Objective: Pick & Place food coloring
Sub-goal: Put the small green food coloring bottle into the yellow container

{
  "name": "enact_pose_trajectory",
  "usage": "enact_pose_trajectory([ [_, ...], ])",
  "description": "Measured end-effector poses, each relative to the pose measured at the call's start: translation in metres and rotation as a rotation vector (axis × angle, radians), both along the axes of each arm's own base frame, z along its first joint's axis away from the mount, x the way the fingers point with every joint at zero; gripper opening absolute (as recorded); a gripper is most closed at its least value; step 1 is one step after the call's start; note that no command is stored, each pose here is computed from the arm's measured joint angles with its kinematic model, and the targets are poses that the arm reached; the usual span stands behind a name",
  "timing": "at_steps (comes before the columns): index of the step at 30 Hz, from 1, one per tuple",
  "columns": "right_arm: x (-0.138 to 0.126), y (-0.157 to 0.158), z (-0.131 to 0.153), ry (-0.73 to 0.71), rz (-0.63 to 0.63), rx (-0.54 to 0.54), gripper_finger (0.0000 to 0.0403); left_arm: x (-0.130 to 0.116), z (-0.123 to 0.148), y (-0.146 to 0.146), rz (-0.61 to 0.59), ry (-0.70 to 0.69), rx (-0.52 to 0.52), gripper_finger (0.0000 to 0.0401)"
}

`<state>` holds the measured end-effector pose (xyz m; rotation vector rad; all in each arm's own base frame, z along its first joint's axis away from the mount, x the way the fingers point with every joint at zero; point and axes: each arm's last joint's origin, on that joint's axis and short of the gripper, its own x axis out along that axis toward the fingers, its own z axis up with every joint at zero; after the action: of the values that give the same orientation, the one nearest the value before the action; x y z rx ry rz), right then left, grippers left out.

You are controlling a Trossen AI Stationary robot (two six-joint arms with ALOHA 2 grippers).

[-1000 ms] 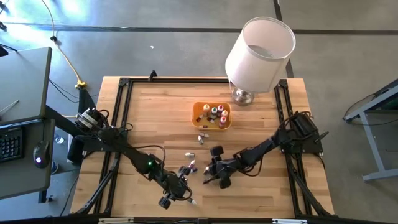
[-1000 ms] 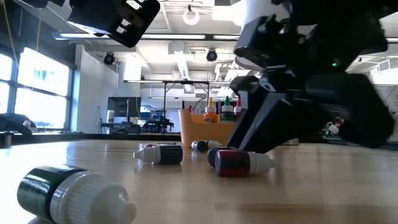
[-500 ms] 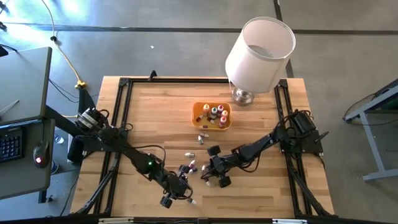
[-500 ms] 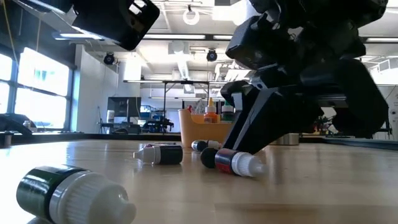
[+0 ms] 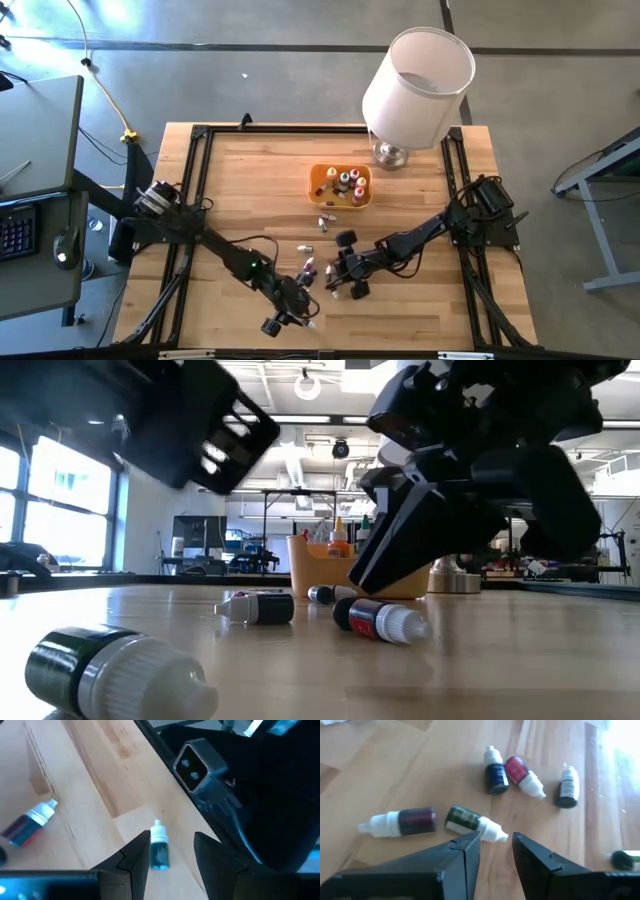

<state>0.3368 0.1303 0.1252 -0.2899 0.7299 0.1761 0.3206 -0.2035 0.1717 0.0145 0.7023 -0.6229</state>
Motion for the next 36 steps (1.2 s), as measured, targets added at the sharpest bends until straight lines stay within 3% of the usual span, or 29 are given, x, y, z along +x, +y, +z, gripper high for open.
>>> enact_pose_trajectory([
  [7,-0.001,-0.002,-0.001,0.006,-0.044,-0.049,0.0108,0.008,-0.026,-0.007,-0.009,-0.001,-0.011,0.0149],
  [17,-0.001,-0.002,-0.002,0.013,-0.062,-0.022,0.0108,0.013,-0.052,-0.008,0.066,0.068,-0.016,0.0149],
  [36,-0.002,-0.002,-0.001,0.016,-0.128,0.050,0.0108,0.016,-0.061,-0.008,0.101,0.036,0.009,0.0148],
])
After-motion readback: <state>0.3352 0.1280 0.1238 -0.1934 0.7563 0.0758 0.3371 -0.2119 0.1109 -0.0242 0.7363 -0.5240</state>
